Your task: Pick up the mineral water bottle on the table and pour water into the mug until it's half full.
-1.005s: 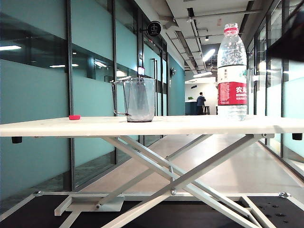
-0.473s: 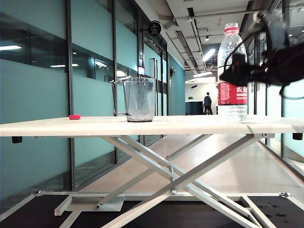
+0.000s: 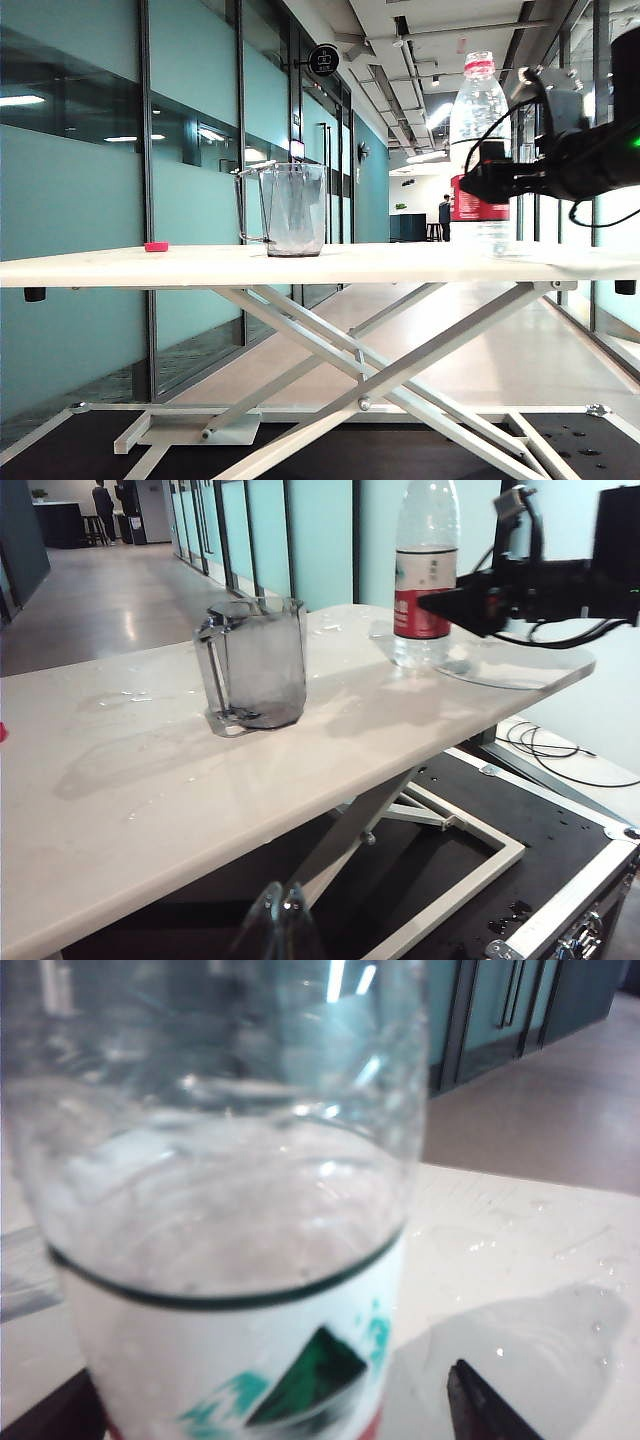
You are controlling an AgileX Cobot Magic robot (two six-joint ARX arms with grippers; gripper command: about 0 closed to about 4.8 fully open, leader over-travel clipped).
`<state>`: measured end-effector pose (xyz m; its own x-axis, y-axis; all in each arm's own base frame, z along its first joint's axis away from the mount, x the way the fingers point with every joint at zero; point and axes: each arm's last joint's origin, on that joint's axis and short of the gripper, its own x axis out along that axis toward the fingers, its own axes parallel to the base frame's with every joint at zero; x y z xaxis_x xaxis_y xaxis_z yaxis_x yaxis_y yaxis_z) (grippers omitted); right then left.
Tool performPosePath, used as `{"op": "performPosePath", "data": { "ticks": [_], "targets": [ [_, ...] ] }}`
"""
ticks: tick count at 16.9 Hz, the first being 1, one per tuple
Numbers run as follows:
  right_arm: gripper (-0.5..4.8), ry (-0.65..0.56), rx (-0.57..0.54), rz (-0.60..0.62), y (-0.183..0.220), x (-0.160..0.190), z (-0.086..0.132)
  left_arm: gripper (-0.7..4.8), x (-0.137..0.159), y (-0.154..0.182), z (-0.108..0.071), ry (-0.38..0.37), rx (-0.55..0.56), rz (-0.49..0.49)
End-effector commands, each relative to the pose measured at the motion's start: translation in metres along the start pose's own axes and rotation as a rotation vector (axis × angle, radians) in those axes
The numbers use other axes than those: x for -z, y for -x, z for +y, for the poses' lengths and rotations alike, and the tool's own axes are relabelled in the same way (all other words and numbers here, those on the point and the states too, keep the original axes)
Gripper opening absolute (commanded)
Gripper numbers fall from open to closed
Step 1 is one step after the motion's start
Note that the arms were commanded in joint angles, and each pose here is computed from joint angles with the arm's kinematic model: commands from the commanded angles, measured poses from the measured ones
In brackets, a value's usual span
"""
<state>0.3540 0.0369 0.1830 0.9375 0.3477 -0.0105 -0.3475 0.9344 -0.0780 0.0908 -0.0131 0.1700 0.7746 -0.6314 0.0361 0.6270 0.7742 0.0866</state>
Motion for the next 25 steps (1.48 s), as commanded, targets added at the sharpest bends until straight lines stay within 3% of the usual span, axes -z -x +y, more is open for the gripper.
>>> {"op": "performPosePath", "data": {
  "ticks": [1,11,13,14,15,18,22,25],
  "targets": [
    [4.79,0.01,-0.039,-0.046,-0.013,-0.007,-0.003,-0.05,0.001,0.0,0.0,-0.02,0.005,0.011],
    [4.79,-0.008,-0.041,-0.076,-0.029,-0.012,-0.007,-0.05,0.005,0.0,0.0,-0.029,0.008,0.043],
    [3.94,-0.007,-0.046,-0.076,-0.03,-0.012,-0.006,-0.05,0.005,0.0,0.0,-0.029,0.008,0.043],
    [3.2,-0.007,-0.048,-0.076,-0.03,-0.012,-0.005,-0.05,0.005,0.0,0.0,-0.029,0.008,0.043],
    [2.14,-0.007,-0.053,-0.077,-0.03,-0.013,-0.004,-0.05,0.005,0.0,0.0,-0.029,0.008,0.044],
    [2.1,-0.006,-0.066,-0.076,-0.031,-0.013,0.001,-0.05,0.005,0.0,0.0,-0.029,0.008,0.044],
    [2.1,0.248,-0.077,0.038,-0.032,-0.027,0.033,-0.05,0.006,0.0,-0.001,-0.025,0.008,0.049],
    [2.11,0.416,0.02,0.278,-0.048,-0.051,0.059,-0.05,0.006,0.0,-0.001,-0.042,0.009,0.049]
  ]
}}
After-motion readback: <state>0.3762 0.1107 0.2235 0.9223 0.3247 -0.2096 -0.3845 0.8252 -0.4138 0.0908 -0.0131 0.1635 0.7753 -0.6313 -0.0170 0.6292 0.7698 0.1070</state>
